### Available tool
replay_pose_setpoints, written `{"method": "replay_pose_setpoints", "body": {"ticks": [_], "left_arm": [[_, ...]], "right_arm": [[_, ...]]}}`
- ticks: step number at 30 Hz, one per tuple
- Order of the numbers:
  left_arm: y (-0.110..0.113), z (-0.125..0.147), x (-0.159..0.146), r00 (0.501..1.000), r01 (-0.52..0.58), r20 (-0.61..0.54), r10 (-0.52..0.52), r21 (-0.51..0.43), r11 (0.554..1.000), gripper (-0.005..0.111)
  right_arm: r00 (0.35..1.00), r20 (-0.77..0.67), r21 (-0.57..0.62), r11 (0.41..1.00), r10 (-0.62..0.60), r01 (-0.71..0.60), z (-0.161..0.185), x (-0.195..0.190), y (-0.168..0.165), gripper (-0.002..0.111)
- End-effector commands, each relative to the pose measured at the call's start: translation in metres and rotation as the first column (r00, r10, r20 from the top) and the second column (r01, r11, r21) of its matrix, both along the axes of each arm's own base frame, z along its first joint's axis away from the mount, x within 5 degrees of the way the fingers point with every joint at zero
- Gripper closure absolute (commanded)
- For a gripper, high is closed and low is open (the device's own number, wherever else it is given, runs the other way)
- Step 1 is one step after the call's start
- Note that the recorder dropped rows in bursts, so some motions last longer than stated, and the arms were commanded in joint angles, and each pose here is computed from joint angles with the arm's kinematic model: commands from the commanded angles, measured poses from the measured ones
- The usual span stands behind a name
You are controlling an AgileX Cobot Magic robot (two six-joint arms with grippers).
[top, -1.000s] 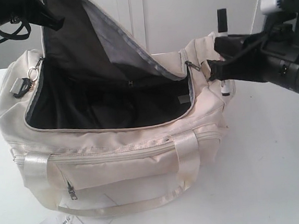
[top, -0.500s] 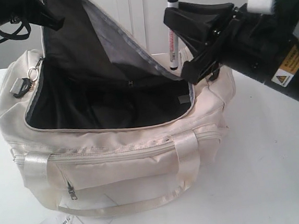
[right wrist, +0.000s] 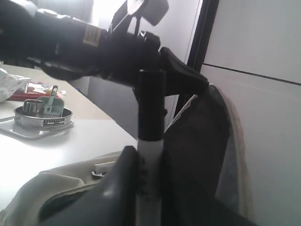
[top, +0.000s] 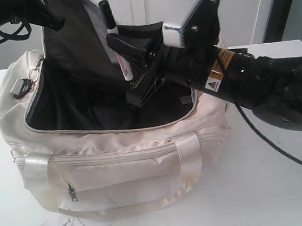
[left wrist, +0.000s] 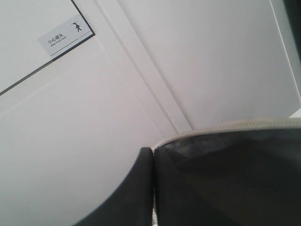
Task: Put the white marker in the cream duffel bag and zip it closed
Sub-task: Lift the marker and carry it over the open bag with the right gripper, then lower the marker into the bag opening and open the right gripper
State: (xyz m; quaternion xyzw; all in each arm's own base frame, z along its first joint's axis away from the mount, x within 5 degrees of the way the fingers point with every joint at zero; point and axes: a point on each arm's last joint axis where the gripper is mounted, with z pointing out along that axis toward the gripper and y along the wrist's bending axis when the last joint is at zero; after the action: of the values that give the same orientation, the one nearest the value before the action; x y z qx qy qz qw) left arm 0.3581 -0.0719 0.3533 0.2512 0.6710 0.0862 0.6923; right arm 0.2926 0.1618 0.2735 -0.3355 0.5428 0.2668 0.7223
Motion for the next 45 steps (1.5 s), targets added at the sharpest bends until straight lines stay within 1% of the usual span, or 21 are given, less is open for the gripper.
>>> {"method": "replay_pose_setpoints", "body": {"ticks": [1, 5, 7, 11, 13, 16, 18, 20, 23, 25, 27, 29, 31, 32, 35, 37, 40, 41, 42, 43, 45], "left_arm": [[0.002, 0.006, 0.000, 1.000, -0.004, 0.026, 0.004, -0.018, 1.000, 0.107], [0.002, 0.006, 0.000, 1.000, -0.004, 0.026, 0.004, -0.018, 1.000, 0.107], [0.002, 0.006, 0.000, 1.000, -0.004, 0.026, 0.004, -0.018, 1.000, 0.107], [0.002, 0.006, 0.000, 1.000, -0.004, 0.026, 0.004, -0.018, 1.000, 0.107], [0.002, 0.006, 0.000, 1.000, -0.004, 0.026, 0.004, -0.018, 1.000, 0.107], [0.002, 0.006, 0.000, 1.000, -0.004, 0.026, 0.004, -0.018, 1.000, 0.107], [0.002, 0.006, 0.000, 1.000, -0.004, 0.026, 0.004, -0.018, 1.000, 0.107], [0.002, 0.006, 0.000, 1.000, -0.004, 0.026, 0.004, -0.018, 1.000, 0.107], [0.002, 0.006, 0.000, 1.000, -0.004, 0.026, 0.004, -0.018, 1.000, 0.107], [0.002, 0.006, 0.000, 1.000, -0.004, 0.026, 0.004, -0.018, 1.000, 0.107], [0.002, 0.006, 0.000, 1.000, -0.004, 0.026, 0.004, -0.018, 1.000, 0.107], [0.002, 0.006, 0.000, 1.000, -0.004, 0.026, 0.004, -0.018, 1.000, 0.107], [0.002, 0.006, 0.000, 1.000, -0.004, 0.026, 0.004, -0.018, 1.000, 0.107], [0.002, 0.006, 0.000, 1.000, -0.004, 0.026, 0.004, -0.018, 1.000, 0.107], [0.002, 0.006, 0.000, 1.000, -0.004, 0.026, 0.004, -0.018, 1.000, 0.107], [0.002, 0.006, 0.000, 1.000, -0.004, 0.026, 0.004, -0.018, 1.000, 0.107], [0.002, 0.006, 0.000, 1.000, -0.004, 0.026, 0.004, -0.018, 1.000, 0.107], [0.002, 0.006, 0.000, 1.000, -0.004, 0.026, 0.004, -0.018, 1.000, 0.107], [0.002, 0.006, 0.000, 1.000, -0.004, 0.026, 0.004, -0.018, 1.000, 0.107], [0.002, 0.006, 0.000, 1.000, -0.004, 0.026, 0.004, -0.018, 1.000, 0.107], [0.002, 0.006, 0.000, 1.000, -0.004, 0.026, 0.004, -0.018, 1.000, 0.107]], "right_arm": [[0.999, 0.024, -0.017, 1.000, 0.025, -0.024, -0.007, 0.013, 0.015, 0.108], [0.999, 0.031, -0.043, 0.999, 0.029, -0.028, -0.016, 0.022, 0.022, 0.107], [0.999, 0.038, -0.057, 0.998, 0.013, -0.011, -0.020, 0.026, 0.022, 0.103], [1.000, 0.006, -0.094, 0.996, -0.005, 0.006, -0.027, 0.032, 0.024, 0.085], [0.999, -0.034, -0.132, 0.991, -0.033, 0.029, -0.034, 0.036, 0.023, 0.073], [0.995, -0.074, -0.151, 0.987, -0.062, 0.051, -0.043, 0.040, 0.022, 0.057], [0.996, -0.069, -0.140, 0.989, -0.056, 0.046, -0.042, 0.040, 0.023, 0.053], [0.998, -0.045, -0.109, 0.994, -0.035, 0.030, -0.039, 0.038, 0.024, 0.054], [0.999, -0.011, -0.034, 0.999, 0.035, -0.035, -0.027, 0.032, 0.026, 0.054], [0.994, -0.043, 0.021, 0.994, 0.105, -0.104, -0.019, 0.025, 0.028, 0.054], [0.979, -0.109, 0.058, 0.985, 0.169, -0.164, -0.016, 0.020, 0.030, 0.055], [0.952, -0.189, 0.079, 0.971, 0.239, -0.228, -0.014, 0.013, 0.032, 0.063], [0.913, -0.255, 0.062, 0.948, 0.317, -0.312, -0.016, 0.005, 0.035, 0.077], [0.900, -0.269, 0.039, 0.937, 0.344, -0.346, -0.016, 0.001, 0.036, 0.083], [0.855, -0.313, -0.067, 0.889, 0.413, -0.453, -0.019, -0.012, 0.037, 0.108], [0.812, -0.403, -0.083, 0.866, 0.423, -0.492, -0.020, -0.019, 0.036, 0.108], [0.752, -0.559, -0.120, 0.863, 0.350, -0.491, -0.022, -0.026, 0.031, 0.108], [0.742, -0.589, -0.159, 0.854, 0.321, -0.495, -0.022, -0.028, 0.028, 0.108], [0.733, -0.621, -0.245, 0.820, 0.277, -0.517, -0.021, -0.034, 0.024, 0.108], [0.721, -0.642, -0.236, 0.828, 0.260, -0.509, -0.018, -0.036, 0.022, 0.108], [0.691, -0.681, -0.183, 0.858, 0.242, -0.481, -0.010, -0.039, 0.017, 0.108]]}}
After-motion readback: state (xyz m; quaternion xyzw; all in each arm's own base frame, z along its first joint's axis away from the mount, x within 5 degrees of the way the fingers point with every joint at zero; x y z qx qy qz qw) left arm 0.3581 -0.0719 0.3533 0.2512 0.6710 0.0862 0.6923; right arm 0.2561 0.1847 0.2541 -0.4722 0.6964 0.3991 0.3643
